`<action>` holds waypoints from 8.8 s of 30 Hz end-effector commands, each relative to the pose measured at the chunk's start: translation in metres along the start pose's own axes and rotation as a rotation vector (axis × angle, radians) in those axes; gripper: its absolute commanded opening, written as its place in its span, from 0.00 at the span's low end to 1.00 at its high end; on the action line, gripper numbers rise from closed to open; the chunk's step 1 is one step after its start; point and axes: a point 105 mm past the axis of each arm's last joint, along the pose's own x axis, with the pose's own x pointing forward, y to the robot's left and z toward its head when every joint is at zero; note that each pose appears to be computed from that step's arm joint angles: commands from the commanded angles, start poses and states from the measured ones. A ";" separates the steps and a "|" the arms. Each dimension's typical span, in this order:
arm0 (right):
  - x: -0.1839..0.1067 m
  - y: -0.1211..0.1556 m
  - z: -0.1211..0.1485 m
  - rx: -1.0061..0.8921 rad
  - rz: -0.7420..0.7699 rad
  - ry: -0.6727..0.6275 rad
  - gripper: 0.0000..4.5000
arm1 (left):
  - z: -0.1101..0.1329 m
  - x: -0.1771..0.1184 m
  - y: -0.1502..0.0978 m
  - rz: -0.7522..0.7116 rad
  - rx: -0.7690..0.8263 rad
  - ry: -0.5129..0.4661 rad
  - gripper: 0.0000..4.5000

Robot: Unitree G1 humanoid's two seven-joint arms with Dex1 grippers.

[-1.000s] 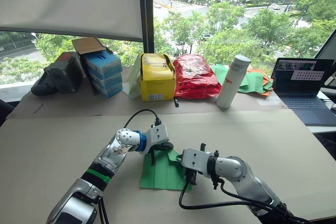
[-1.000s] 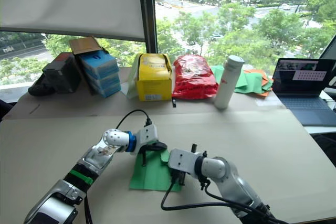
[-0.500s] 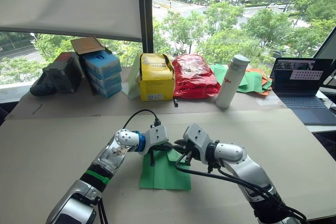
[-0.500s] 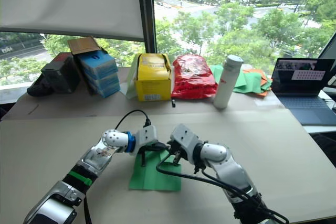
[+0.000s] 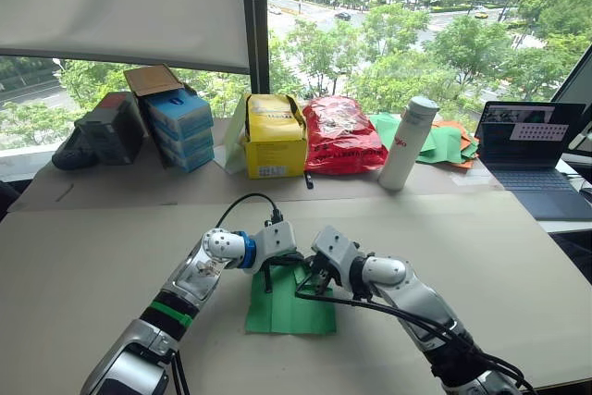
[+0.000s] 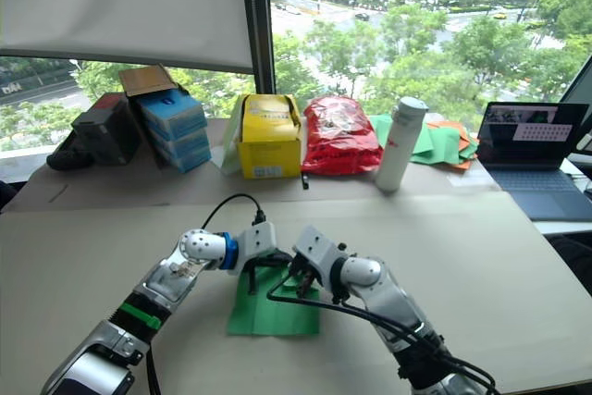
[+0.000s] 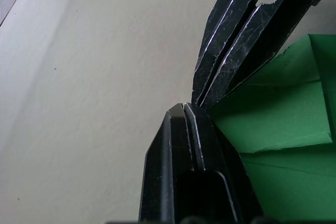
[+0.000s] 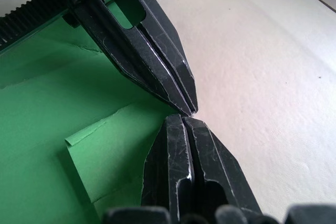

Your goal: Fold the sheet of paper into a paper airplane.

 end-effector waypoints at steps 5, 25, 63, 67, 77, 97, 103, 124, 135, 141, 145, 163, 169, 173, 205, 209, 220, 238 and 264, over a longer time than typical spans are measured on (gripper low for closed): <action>0.001 0.011 -0.023 0.028 0.034 0.127 0.01 | -0.023 0.002 -0.014 -0.042 -0.044 0.082 0.00; -0.020 0.024 -0.059 0.019 0.050 0.271 0.01 | -0.024 0.000 -0.014 -0.046 -0.046 0.091 0.00; -0.071 -0.001 0.009 0.113 -0.001 -0.074 0.01 | -0.023 -0.002 -0.010 -0.033 -0.036 0.088 0.00; -0.068 -0.002 0.025 0.088 0.034 -0.142 0.01 | -0.018 -0.004 -0.004 -0.007 -0.034 0.072 0.00; -0.027 0.007 0.022 0.040 0.051 -0.143 0.01 | 0.017 -0.063 0.025 0.210 -0.279 -0.174 0.00; -0.008 0.026 -0.005 0.037 0.113 -0.050 0.00 | -0.021 -0.081 -0.013 0.290 -0.797 -0.285 0.70; -0.009 0.027 -0.006 0.038 0.109 -0.045 0.00 | -0.028 -0.075 -0.019 0.276 -0.826 -0.262 0.76; -0.008 0.028 -0.005 0.047 0.101 -0.047 0.00 | -0.002 -0.072 -0.019 0.263 -0.567 -0.230 0.01; -0.006 0.027 -0.004 0.060 0.085 -0.052 0.00 | -0.018 -0.054 -0.039 0.200 -0.240 -0.056 0.01; -0.006 0.027 -0.004 0.065 0.072 -0.056 0.00 | -0.025 -0.049 -0.041 0.194 -0.147 -0.019 0.01; -0.006 0.012 0.007 0.049 -0.004 -0.111 0.00 | -0.028 -0.047 -0.041 0.187 -0.133 -0.017 0.01; 0.021 0.007 -0.003 -0.011 -0.017 -0.073 0.00 | -0.028 -0.047 -0.041 0.177 -0.124 -0.009 0.01; 0.023 0.013 -0.017 -0.007 0.004 -0.008 0.00 | -0.022 -0.053 -0.042 0.167 -0.160 -0.029 0.41; 0.024 0.014 -0.015 -0.005 0.004 -0.013 0.00 | -0.008 -0.075 -0.026 0.185 -0.293 -0.104 0.63; 0.026 0.024 -0.025 -0.053 0.041 0.140 0.00 | -0.014 -0.021 -0.004 0.141 -0.368 0.007 0.00; 0.026 0.024 -0.023 -0.052 0.039 0.135 0.00 | -0.021 -0.015 -0.013 0.111 -0.372 0.038 0.00; 0.027 0.025 -0.022 -0.052 0.035 0.129 0.00 | -0.046 -0.008 -0.031 0.064 -0.361 0.154 0.00; 0.028 0.027 -0.022 -0.059 0.042 0.126 0.00 | -0.072 -0.063 -0.056 0.102 -0.440 0.218 0.00; 0.031 0.031 -0.018 -0.068 0.053 0.116 0.00 | -0.008 -0.053 -0.008 0.165 -0.459 -0.041 0.00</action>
